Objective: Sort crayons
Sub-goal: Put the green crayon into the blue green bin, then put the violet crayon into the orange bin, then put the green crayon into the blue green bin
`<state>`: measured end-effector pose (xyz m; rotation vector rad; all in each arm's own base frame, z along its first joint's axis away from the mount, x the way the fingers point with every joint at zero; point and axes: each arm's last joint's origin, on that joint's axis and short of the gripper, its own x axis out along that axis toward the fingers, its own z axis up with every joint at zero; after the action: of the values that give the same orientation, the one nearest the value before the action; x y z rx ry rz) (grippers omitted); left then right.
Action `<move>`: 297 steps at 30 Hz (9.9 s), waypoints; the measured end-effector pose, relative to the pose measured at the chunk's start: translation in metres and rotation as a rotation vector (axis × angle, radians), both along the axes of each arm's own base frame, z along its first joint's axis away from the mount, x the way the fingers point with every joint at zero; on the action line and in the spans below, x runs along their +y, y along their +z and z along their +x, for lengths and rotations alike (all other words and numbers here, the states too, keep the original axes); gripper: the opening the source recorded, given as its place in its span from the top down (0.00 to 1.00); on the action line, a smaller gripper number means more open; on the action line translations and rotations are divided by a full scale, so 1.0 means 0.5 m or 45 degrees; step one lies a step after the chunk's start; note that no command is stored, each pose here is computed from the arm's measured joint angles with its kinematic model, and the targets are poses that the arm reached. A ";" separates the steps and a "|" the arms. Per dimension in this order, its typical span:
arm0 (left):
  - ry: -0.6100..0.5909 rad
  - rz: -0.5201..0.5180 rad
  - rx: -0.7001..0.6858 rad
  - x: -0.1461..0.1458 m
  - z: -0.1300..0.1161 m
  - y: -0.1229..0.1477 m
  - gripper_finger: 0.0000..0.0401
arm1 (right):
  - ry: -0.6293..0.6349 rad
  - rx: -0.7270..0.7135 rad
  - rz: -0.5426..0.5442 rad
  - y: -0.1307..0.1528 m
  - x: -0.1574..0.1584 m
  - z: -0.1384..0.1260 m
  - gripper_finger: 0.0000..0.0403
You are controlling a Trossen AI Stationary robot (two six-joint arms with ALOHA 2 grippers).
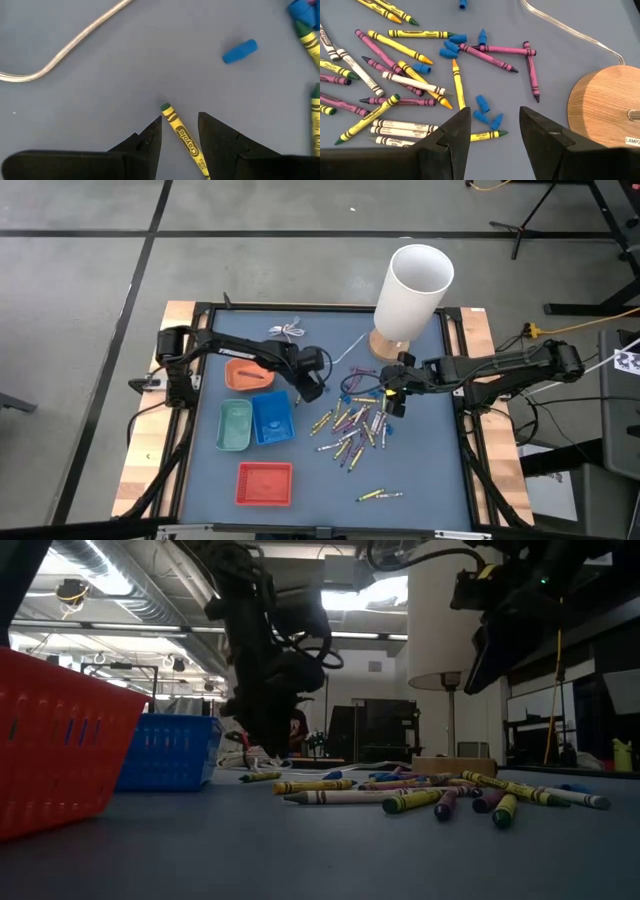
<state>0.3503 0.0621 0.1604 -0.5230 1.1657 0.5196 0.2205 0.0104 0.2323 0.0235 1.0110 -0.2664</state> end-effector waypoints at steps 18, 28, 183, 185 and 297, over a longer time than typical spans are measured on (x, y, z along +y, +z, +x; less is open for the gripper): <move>0.019 0.017 0.054 -0.009 0.010 -0.037 0.72 | -0.001 -0.004 -0.002 0.000 0.000 0.001 0.58; 0.014 0.001 0.091 -0.009 0.013 -0.058 0.72 | 0.000 -0.029 -0.001 0.002 0.000 0.004 0.58; -0.031 0.471 -0.099 -0.291 -0.196 0.264 0.82 | -0.005 0.342 -0.117 -0.206 -0.150 0.117 0.60; -0.031 0.470 -0.099 -0.291 -0.196 0.264 0.82 | 0.006 0.341 -0.094 -0.207 -0.149 0.117 0.62; -0.157 0.615 -0.541 -0.339 -0.333 0.331 0.83 | 0.386 -1.042 -0.043 -0.107 -0.171 0.568 0.77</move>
<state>0.1839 -0.1074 0.3261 -0.1296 0.6302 0.5298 0.5043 -0.0750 0.1787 -0.0489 0.1878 0.0173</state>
